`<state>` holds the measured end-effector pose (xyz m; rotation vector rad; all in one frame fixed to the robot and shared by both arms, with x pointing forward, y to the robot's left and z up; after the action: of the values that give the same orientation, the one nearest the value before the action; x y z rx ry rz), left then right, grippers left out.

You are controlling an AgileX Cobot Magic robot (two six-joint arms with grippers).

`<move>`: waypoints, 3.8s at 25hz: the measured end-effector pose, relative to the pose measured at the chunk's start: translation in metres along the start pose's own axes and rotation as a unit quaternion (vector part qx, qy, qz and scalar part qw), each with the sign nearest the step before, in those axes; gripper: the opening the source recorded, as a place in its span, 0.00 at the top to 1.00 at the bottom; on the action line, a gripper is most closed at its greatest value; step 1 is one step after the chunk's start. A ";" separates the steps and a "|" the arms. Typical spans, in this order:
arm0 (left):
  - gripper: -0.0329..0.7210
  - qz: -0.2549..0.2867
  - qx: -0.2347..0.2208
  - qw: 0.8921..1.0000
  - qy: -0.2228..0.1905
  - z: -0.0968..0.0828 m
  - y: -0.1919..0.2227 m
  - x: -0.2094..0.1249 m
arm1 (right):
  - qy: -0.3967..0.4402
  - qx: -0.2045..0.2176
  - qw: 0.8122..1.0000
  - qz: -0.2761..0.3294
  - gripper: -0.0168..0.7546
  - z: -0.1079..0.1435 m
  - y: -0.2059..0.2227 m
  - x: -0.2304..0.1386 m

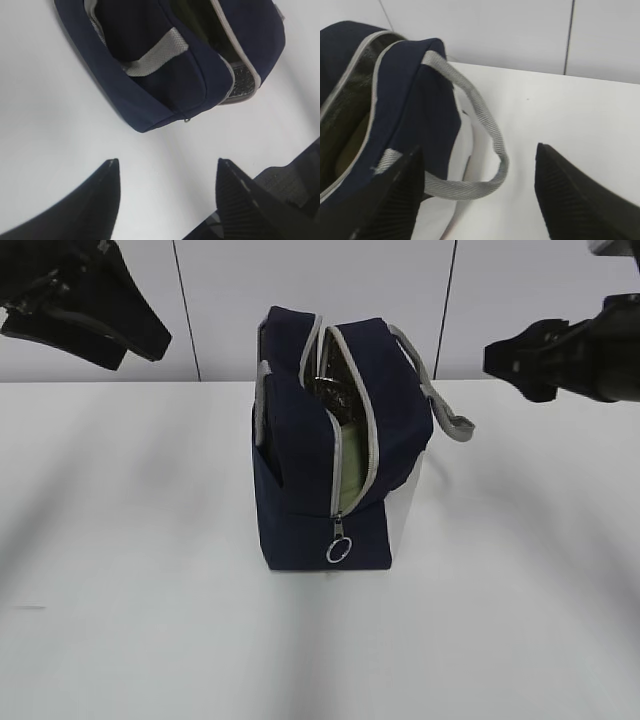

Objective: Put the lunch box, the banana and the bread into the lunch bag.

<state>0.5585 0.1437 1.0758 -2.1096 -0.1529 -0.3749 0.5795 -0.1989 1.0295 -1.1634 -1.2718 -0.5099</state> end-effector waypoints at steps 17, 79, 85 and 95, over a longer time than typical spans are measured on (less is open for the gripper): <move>0.38 -0.001 0.001 1.000 -0.007 0.005 0.011 0.006 | -0.265 0.120 0.957 0.018 0.35 0.117 0.012 -0.016; 0.38 0.000 0.024 1.000 0.001 0.013 0.014 0.007 | -0.118 0.182 0.976 0.029 0.38 0.132 0.065 -0.151; 0.38 0.001 0.024 1.000 0.001 0.013 0.014 0.007 | -0.203 0.193 0.960 -0.015 0.38 0.138 0.069 -0.152; 0.38 0.001 0.024 1.000 0.001 0.013 0.014 0.007 | -0.201 0.188 0.961 -0.040 0.38 0.140 0.087 -0.156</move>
<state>0.5714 0.1474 1.0604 -2.0616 -0.1569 -0.3696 0.5421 -0.0870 0.8360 -0.9184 -1.6845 -0.0746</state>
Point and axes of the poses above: a point on each arm's last joint axis where the gripper is mounted, y pointing out along that axis toward the gripper, z along the wrist's bending axis when the last joint is at zero, x = y × z, the point moved 7 cm from there along y, pointing out along that axis toward the gripper, and after that the axes turned 14 degrees about -y, right-handed, at the moved point
